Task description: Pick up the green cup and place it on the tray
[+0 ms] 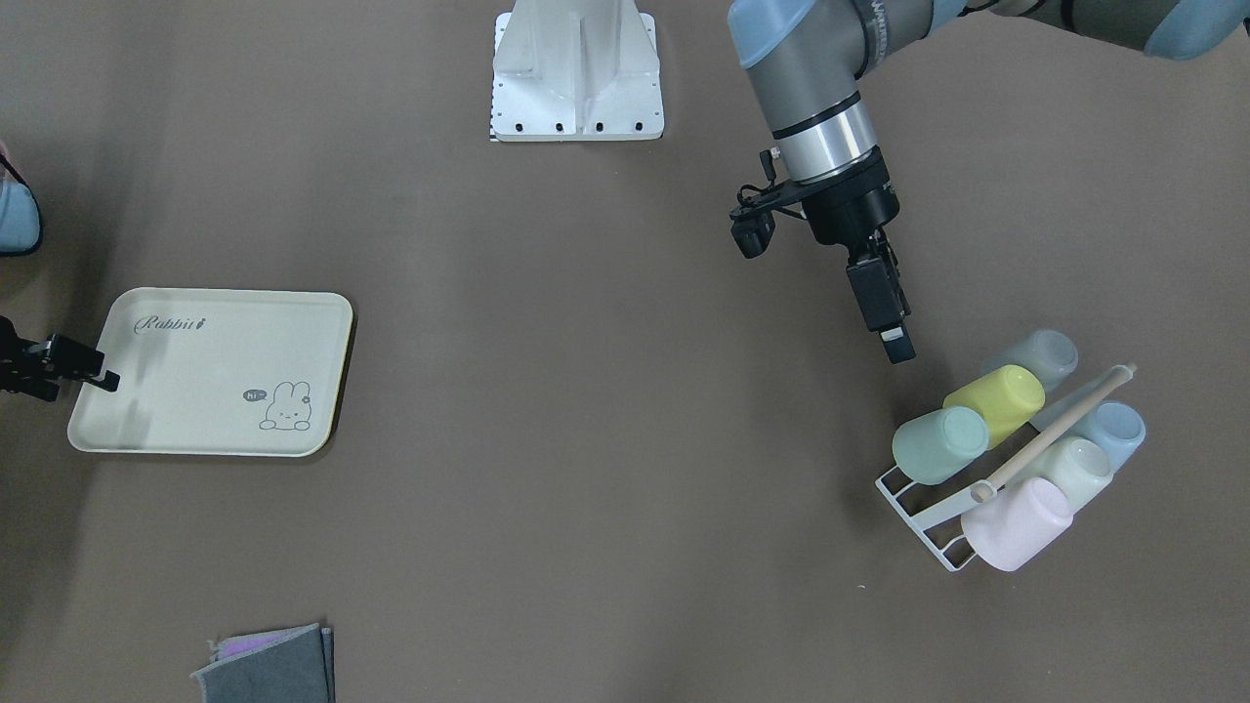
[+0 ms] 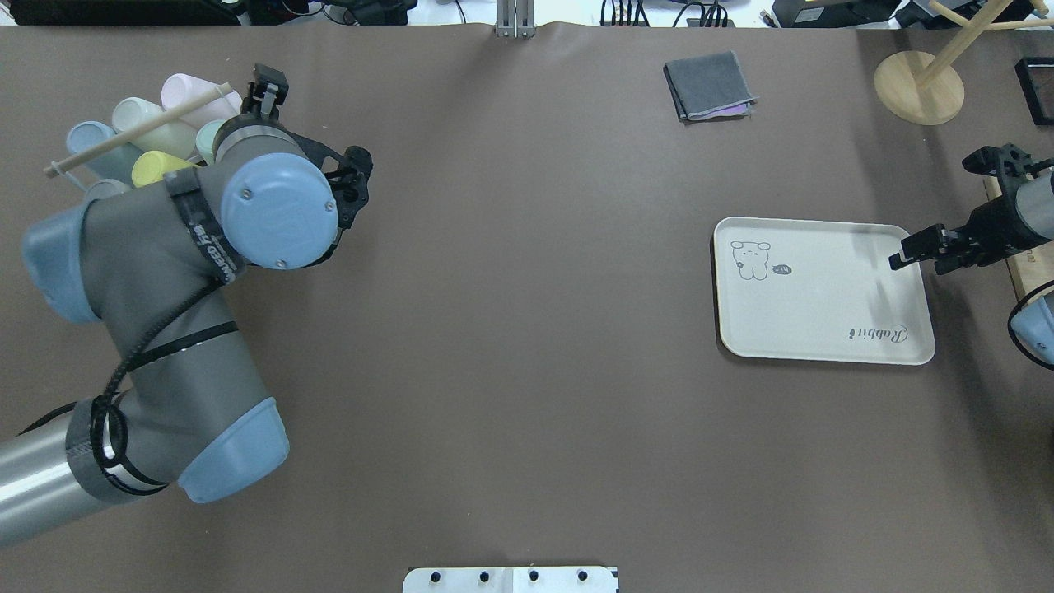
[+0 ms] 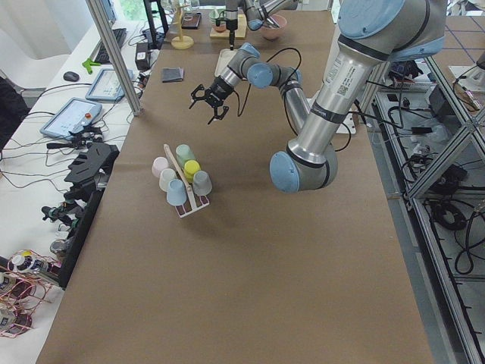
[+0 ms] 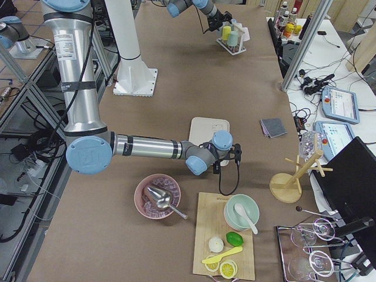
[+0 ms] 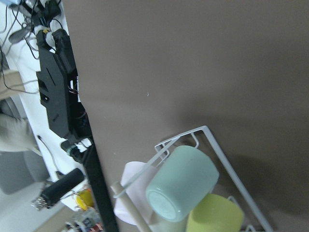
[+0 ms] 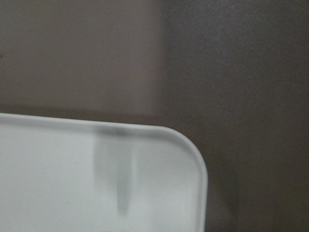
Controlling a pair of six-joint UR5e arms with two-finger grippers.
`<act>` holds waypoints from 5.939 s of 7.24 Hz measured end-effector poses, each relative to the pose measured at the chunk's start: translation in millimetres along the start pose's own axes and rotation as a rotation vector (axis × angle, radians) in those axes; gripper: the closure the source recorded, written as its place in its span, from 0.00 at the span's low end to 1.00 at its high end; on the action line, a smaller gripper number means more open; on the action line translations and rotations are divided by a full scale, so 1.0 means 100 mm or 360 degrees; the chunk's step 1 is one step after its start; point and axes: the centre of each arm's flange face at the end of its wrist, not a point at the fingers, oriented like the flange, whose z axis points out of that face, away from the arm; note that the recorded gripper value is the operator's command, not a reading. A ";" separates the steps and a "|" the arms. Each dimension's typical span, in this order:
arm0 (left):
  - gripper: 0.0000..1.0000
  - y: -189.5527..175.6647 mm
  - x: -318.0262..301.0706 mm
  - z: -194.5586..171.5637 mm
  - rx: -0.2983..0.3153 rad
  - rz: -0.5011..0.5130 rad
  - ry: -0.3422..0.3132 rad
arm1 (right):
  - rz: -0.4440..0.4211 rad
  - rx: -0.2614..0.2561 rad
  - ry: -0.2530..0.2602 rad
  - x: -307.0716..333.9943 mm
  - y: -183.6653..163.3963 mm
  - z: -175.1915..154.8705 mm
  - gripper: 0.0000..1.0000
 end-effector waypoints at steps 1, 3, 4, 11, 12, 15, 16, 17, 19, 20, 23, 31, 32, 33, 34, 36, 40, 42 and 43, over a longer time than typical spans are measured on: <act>0.01 -0.15 0.08 0.10 -0.0091 0.0225 -0.0057 | 0.0020 -0.0025 -0.0043 -0.07 0.02 -0.02 0.41; 0.01 -0.31 0.18 0.38 -0.0223 0.0542 -0.0157 | 0.0060 -0.0051 -0.0071 -0.06 0.07 -0.04 0.40; 0.01 -0.41 0.27 0.58 -0.0255 0.0604 -0.0178 | 0.0075 -0.0058 -0.0066 0.00 0.11 -0.03 0.40; 0.01 -0.78 0.98 1.09 -0.0330 0.0788 -0.0156 | 0.0144 -0.0086 -0.0076 0.15 0.16 -0.12 0.39; 0.01 -0.80 1.07 1.11 -0.0336 0.0813 -0.0149 | 0.0163 -0.0090 -0.0084 0.17 0.15 -0.16 0.39; 0.01 -0.81 1.17 1.27 -0.0462 0.0893 -0.0187 | 0.0192 -0.0099 -0.0068 0.28 0.18 -0.16 0.39; 0.01 -0.81 1.20 1.34 -0.0515 0.0915 -0.0209 | 0.0201 -0.0105 -0.0047 0.36 0.23 -0.12 0.41; 0.01 -0.83 1.22 1.40 -0.0558 0.0934 -0.0225 | 0.0205 -0.0108 -0.0022 0.41 0.27 -0.06 0.52; 0.01 -0.87 1.22 1.47 -0.0598 0.0955 -0.0238 | 0.0192 -0.0114 0.0012 0.38 0.29 0.04 0.81; 0.01 -0.87 1.23 1.49 -0.0608 0.0965 -0.0236 | 0.0192 -0.0112 0.0010 0.35 0.27 0.05 0.90; 0.01 -0.87 1.18 1.55 -0.0631 0.1017 -0.0219 | 0.0176 -0.0124 -0.0002 0.25 0.27 0.07 1.00; 0.58 -0.89 1.13 1.78 -0.0722 0.1053 -0.0275 | 0.0064 -0.0091 -0.0079 -0.94 -0.03 -0.15 1.00; 0.79 -0.88 1.12 1.79 -0.0722 0.1054 -0.0280 | 0.0045 -0.0084 -0.0111 -1.32 -0.11 -0.15 1.00; 0.88 -0.87 1.11 1.80 -0.0723 0.1056 -0.0282 | 0.0038 -0.0077 -0.0137 -1.74 -0.15 -0.10 1.00; 0.92 -0.84 1.10 1.82 -0.0723 0.1045 -0.0287 | 0.0013 -0.0065 -0.0138 -2.20 -0.14 0.00 1.00; 0.95 -0.64 0.97 1.89 -0.0749 0.1003 -0.0285 | -0.0040 -0.0060 -0.0062 -3.32 -0.08 0.13 1.00; 0.96 -0.45 0.78 1.69 -0.0744 0.1022 -0.0309 | -0.0149 -0.0069 -0.0029 -4.06 0.11 0.42 1.00; 0.97 -0.30 0.74 1.46 -0.0717 0.1028 -0.0344 | -0.0180 -0.0043 -0.0057 -4.18 -0.02 0.61 0.83; 0.97 -0.18 0.69 1.29 -0.0699 0.1038 -0.0370 | -0.0181 -0.0043 -0.0059 -4.22 -0.06 0.65 0.13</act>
